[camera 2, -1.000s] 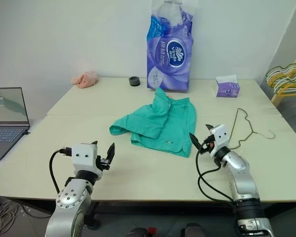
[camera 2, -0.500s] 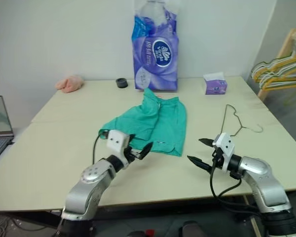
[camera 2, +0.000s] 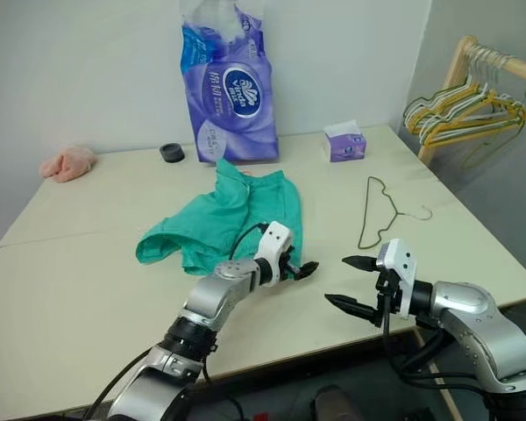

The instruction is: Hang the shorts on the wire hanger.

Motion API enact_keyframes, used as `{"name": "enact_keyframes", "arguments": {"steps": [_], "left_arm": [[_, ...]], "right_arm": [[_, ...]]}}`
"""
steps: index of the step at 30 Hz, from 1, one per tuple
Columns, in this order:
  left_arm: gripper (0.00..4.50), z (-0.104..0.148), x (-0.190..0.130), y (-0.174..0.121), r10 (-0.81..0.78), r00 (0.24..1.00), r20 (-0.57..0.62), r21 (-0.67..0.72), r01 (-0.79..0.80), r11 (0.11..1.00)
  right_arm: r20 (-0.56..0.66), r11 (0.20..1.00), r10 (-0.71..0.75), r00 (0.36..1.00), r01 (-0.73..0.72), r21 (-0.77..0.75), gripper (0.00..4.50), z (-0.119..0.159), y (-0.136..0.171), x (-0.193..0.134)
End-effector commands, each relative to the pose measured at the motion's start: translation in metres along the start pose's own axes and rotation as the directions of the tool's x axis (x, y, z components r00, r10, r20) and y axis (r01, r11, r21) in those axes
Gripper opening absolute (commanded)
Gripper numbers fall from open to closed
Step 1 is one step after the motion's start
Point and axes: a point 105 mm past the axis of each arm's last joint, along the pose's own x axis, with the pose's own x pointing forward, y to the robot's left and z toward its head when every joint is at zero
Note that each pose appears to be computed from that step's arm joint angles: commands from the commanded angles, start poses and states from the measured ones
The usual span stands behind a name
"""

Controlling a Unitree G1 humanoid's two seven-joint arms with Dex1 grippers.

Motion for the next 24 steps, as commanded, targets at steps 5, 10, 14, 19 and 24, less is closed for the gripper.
{"name": "enact_keyframes", "arguments": {"steps": [5, 10, 14, 19, 24], "left_arm": [[4.3, -0.008, -0.008, 0.014, 0.063, 0.998, -0.029, -0.017, -0.064, 0.998], [2.92, -0.021, -0.017, 0.016, 0.073, 0.996, -0.052, -0.103, -0.078, 0.992], [1.65, -0.023, -0.026, 0.02, 0.081, 0.996, -0.043, -0.161, -0.087, 0.983], [0.1, -0.029, -0.046, 0.025, 0.065, 0.997, -0.044, -0.183, -0.072, 0.981], [0.03, -0.041, -0.088, 0.026, 0.006, 0.999, -0.034, -0.216, -0.013, 0.976]], "right_arm": [[0.046, 1.0, -0.002, 0.999, 0.004, -0.03, 4.5, 0.014, -0.002, -0.005], [0.061, 0.999, 0.034, 0.998, -0.033, -0.017, 4.5, 0.019, -0.001, -0.003], [0.063, 0.998, 0.056, 0.996, -0.055, -0.018, 4.5, 0.024, -0.003, -0.002], [0.062, 0.996, 0.08, 0.995, -0.078, -0.034, 4.5, 0.028, -0.005, 0.002], [0.042, 0.99, 0.126, 0.991, -0.123, -0.077, 4.5, 0.028, -0.006, 0.011]]}}
